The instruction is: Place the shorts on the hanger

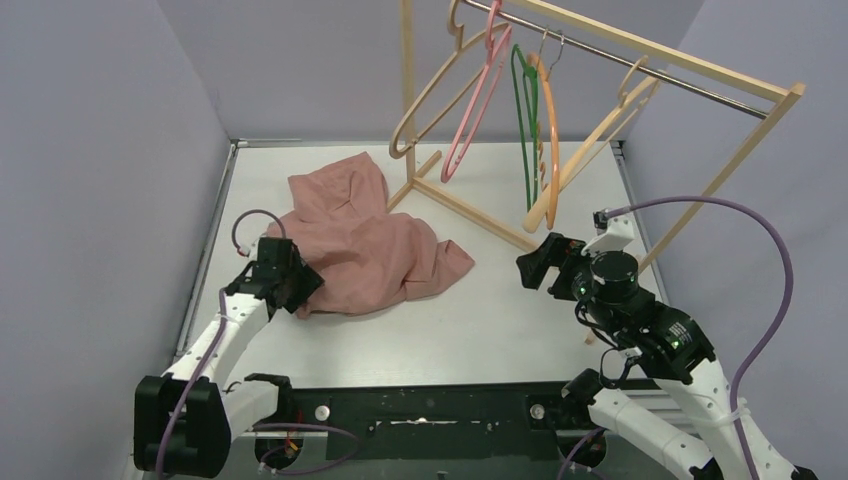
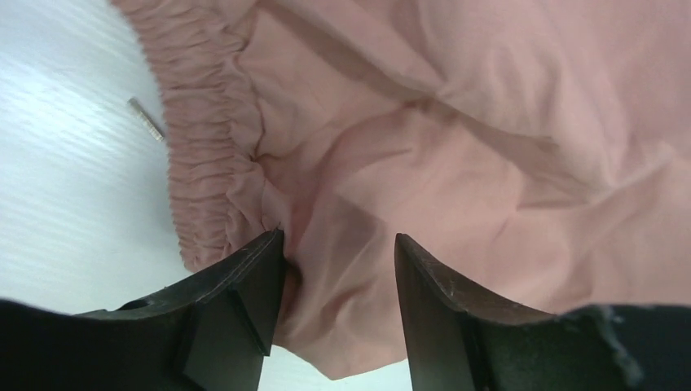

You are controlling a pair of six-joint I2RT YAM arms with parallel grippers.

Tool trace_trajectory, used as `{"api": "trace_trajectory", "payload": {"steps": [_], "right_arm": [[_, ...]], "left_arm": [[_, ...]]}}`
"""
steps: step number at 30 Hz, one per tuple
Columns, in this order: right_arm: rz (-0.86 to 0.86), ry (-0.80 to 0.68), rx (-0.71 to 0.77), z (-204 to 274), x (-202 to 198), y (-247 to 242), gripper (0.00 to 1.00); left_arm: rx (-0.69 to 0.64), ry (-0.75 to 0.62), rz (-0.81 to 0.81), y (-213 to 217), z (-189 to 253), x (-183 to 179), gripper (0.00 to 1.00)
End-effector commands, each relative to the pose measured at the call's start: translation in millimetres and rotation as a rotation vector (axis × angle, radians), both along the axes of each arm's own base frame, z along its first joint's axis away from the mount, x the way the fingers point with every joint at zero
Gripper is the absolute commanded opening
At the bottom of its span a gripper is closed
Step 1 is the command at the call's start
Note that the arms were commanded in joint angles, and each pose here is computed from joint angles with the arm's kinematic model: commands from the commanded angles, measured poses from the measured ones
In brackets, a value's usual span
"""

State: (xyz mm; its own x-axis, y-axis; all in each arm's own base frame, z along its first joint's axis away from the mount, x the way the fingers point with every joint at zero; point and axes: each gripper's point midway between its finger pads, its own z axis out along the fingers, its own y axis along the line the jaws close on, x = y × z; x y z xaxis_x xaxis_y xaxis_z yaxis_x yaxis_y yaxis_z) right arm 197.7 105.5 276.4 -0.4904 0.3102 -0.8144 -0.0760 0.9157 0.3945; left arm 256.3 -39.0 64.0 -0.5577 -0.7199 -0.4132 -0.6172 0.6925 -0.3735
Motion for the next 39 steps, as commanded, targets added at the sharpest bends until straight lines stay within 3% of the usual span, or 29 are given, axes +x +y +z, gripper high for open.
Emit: {"api": "trace_trajectory", "payload": {"steps": [1, 10, 17, 25, 28, 39], "right_arm": [[0.014, 0.0, 0.047, 3.7, 6.4, 11.7, 0.97], [0.063, 0.002, 0.097, 6.8, 5.9, 26.7, 0.94], [0.096, -0.006, 0.128, 10.7, 8.2, 41.9, 0.92], [0.154, -0.004, 0.084, 3.0, 13.7, 77.7, 0.9], [0.179, -0.016, 0.047, 2.2, 14.9, 97.8, 0.89], [0.402, -0.092, -0.197, -32.7, 24.9, 209.3, 0.77]], "left_arm": [[-0.142, -0.159, -0.108, -50.4, 23.5, 23.9, 0.49], [-0.305, -0.275, -0.244, -124.3, 40.4, 43.6, 0.48], [-0.309, -0.361, -0.387, -156.0, 77.7, 60.4, 0.51], [-0.058, -0.381, -0.36, -90.2, 114.1, 61.5, 0.68], [0.003, -0.388, -0.307, -56.1, 125.0, 56.2, 0.8], [0.295, -0.426, -0.166, 22.6, 149.8, 29.7, 0.81]]}}
